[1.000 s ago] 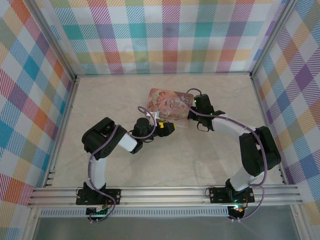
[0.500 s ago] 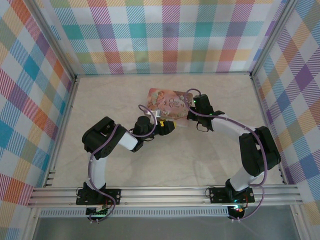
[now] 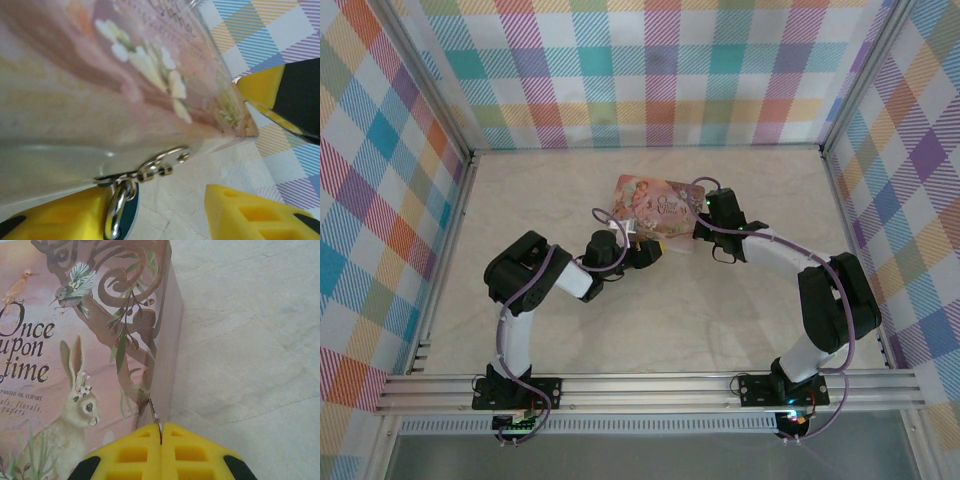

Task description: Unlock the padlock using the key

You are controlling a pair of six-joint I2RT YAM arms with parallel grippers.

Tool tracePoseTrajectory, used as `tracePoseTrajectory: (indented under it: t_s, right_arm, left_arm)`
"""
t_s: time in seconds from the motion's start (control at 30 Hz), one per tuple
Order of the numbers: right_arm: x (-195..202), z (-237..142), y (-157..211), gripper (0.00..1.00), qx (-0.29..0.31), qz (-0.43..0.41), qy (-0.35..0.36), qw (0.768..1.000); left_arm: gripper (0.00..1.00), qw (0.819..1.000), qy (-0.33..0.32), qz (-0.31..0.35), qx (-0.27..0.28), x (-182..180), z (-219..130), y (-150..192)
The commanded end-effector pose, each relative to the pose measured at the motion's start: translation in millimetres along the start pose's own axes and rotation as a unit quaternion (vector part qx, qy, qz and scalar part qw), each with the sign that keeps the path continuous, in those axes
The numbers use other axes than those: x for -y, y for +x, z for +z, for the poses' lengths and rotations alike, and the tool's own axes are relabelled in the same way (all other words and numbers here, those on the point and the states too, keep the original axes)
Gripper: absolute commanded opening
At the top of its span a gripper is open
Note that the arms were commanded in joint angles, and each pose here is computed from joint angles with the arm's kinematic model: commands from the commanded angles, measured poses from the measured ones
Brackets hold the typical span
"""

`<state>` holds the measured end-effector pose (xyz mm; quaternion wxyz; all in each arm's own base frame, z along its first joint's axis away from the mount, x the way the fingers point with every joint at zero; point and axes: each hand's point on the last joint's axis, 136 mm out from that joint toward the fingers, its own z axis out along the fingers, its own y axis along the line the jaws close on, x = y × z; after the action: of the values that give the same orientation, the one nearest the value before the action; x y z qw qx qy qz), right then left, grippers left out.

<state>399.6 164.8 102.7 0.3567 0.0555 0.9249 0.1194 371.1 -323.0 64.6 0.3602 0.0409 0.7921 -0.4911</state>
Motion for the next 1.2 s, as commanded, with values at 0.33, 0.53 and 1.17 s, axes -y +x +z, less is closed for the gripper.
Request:
tracePoseTrajectory:
  t_s: [0.33, 0.53, 1.17]
  right_arm:
    - [-14, -1, -8, 0.0, 0.013, -0.008, -0.02, 1.0]
    - [-14, -1, -7, 0.0, 0.013, -0.008, -0.019, 1.0]
    - [-3, 7, -26, 0.0, 0.029, 0.002, 0.016, 0.999]
  left_arm:
    - [0.38, 1.0, -0.016, -0.011, -0.002, -19, -1, -5]
    - [0.33, 1.0, -0.021, -0.014, -0.004, -23, -2, -7]
    - [0.33, 0.998, -0.054, -0.021, -0.025, -41, -16, -2]
